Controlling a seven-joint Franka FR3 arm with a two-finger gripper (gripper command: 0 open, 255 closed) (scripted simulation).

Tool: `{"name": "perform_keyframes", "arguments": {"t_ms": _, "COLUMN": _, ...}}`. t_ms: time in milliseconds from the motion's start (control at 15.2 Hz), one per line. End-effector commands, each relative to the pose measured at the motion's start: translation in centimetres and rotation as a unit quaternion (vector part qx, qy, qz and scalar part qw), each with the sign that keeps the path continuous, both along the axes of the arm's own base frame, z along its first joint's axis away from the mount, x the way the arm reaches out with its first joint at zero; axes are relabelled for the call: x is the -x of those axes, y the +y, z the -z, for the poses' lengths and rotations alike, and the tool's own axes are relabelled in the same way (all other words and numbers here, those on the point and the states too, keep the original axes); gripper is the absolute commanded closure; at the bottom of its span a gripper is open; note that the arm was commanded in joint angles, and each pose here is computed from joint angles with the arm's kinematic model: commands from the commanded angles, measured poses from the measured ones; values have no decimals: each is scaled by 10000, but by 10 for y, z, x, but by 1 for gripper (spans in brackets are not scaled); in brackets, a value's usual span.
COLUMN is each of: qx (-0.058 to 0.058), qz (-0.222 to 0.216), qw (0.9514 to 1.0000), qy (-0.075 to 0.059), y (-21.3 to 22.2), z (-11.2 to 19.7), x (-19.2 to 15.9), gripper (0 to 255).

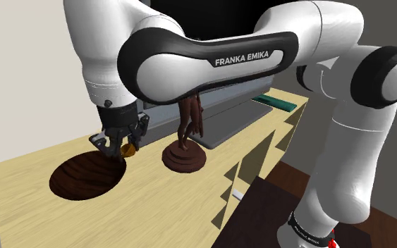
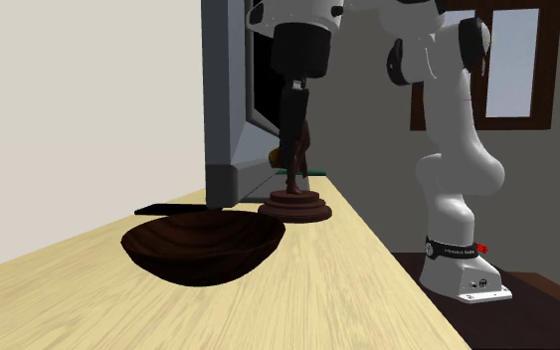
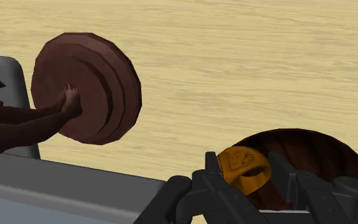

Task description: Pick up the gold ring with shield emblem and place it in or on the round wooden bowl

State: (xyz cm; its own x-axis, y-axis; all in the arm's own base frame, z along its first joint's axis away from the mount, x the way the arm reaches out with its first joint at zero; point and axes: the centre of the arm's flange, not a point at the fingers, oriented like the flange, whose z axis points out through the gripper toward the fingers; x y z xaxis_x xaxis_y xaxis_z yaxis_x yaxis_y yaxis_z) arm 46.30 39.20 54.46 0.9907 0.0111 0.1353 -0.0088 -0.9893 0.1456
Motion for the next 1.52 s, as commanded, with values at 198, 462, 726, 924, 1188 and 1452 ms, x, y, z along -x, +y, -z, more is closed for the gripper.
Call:
{"name": "perform_keyframes", "arguments": {"t_ms": 198, "qx": 6, "qz": 18, "qw": 10000, "qy": -2, "y": 37, "z": 1, "x": -58, "gripper": 255}}
{"name": "perform_keyframes", "arguments": {"t_ms": 462, "qx": 6, "qz": 18, "qw": 10000, "qy": -2, "y": 61, "z": 6, "x": -92, "gripper": 255}}
{"name": "perform_keyframes", "arguments": {"t_ms": 726, "qx": 6, "qz": 18, "qw": 10000, "qy": -2, "y": 61, "z": 28, "x": -92, "gripper": 255}}
{"name": "perform_keyframes", "arguments": {"t_ms": 924, "qx": 6, "qz": 18, "qw": 10000, "qy": -2, "y": 61, "z": 43, "x": -92, "gripper": 255}}
{"name": "perform_keyframes", "arguments": {"t_ms": 1188, "qx": 6, "qz": 18, "qw": 10000, "qy": -2, "y": 61, "z": 65, "x": -92, "gripper": 255}}
{"name": "perform_keyframes", "arguments": {"t_ms": 1452, "qx": 6, "qz": 18, "qw": 10000, "qy": -2, "y": 61, "z": 71, "x": -92, "gripper": 255}}
